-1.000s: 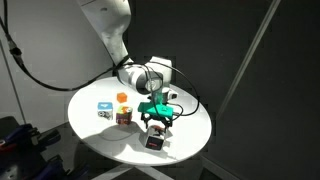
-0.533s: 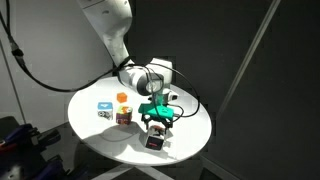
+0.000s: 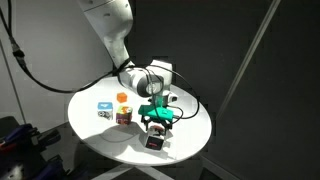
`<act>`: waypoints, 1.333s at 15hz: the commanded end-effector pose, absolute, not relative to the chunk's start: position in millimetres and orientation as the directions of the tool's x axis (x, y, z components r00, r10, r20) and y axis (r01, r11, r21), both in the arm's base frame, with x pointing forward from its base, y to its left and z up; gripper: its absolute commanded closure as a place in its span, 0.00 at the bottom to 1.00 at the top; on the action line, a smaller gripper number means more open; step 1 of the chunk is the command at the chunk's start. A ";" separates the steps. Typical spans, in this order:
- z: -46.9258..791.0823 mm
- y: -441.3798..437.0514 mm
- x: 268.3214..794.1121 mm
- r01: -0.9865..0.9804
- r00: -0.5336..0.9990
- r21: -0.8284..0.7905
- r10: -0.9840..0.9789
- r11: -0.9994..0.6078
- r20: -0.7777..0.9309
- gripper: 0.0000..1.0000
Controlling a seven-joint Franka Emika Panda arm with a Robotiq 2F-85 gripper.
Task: Rotate the A cube on the table
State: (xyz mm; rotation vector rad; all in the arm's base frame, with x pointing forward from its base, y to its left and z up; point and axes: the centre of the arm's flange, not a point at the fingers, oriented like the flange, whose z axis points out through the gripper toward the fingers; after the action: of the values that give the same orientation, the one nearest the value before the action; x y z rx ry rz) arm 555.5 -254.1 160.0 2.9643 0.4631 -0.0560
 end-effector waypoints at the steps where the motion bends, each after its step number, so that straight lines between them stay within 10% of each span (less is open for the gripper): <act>1: 159.2 -263.0 561.3 0.312 0.950 0.123 0.308 -0.942 -0.052 0.00; 8: 157.2 -263.4 560.7 0.311 0.950 0.128 0.306 -0.942 -0.053 0.04; 9: 156.8 -263.5 560.8 0.311 0.950 0.128 0.307 -0.942 -0.054 0.26; 20: 159.4 -264.3 563.5 0.310 0.951 0.137 0.307 -0.941 -0.046 0.96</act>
State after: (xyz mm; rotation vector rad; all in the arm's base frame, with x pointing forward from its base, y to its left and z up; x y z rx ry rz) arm 559.5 -256.6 160.8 2.9600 0.4607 -0.0468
